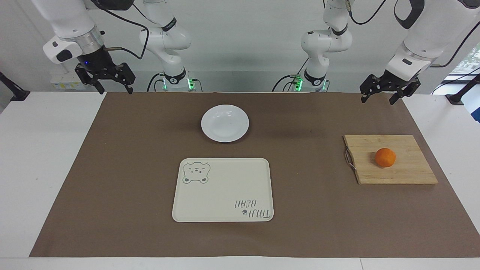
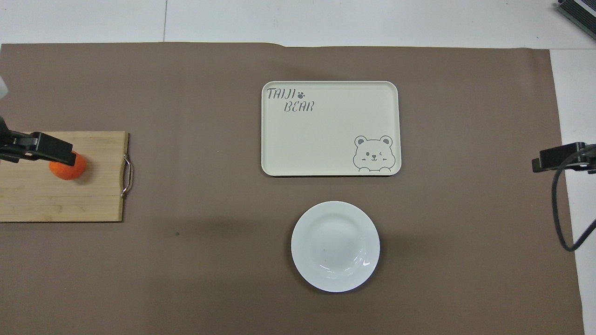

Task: Place orange and plate with both arms

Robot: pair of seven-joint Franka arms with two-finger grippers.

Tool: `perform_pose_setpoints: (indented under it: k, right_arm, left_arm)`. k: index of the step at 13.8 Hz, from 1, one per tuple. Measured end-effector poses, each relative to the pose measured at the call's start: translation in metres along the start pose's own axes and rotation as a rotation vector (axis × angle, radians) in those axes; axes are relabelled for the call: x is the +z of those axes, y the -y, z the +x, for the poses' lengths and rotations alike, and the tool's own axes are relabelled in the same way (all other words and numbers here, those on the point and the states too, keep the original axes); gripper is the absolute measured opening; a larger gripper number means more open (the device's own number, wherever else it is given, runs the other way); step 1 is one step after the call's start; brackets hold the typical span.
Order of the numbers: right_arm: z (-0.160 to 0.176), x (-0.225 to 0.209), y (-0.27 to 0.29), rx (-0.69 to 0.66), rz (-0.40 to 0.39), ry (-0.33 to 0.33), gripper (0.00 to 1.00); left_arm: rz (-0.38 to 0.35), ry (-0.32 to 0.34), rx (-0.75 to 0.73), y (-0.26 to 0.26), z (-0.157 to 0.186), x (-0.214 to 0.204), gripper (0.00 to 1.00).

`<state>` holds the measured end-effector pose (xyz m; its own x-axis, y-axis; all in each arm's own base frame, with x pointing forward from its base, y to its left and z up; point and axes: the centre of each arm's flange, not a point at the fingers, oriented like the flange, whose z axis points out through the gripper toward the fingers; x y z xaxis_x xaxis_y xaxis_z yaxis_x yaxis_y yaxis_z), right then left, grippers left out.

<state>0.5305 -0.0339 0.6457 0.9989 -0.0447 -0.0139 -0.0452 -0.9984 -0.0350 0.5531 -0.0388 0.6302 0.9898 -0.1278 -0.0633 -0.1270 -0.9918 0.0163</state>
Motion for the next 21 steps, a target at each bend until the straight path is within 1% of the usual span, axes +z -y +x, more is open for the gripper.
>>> perform_pose_setpoints:
  k: [17,21]
  right_arm:
    - [0.000,0.000,0.003,-0.004,0.006,0.000,1.00]
    - [0.000,0.000,0.003,-0.005,0.007,0.005,1.00]
  left_arm:
    - [-0.001,-0.001,-0.018,0.011,0.002,0.001,1.00]
    - [-0.001,-0.010,-0.017,0.014,0.002,0.000,1.00]
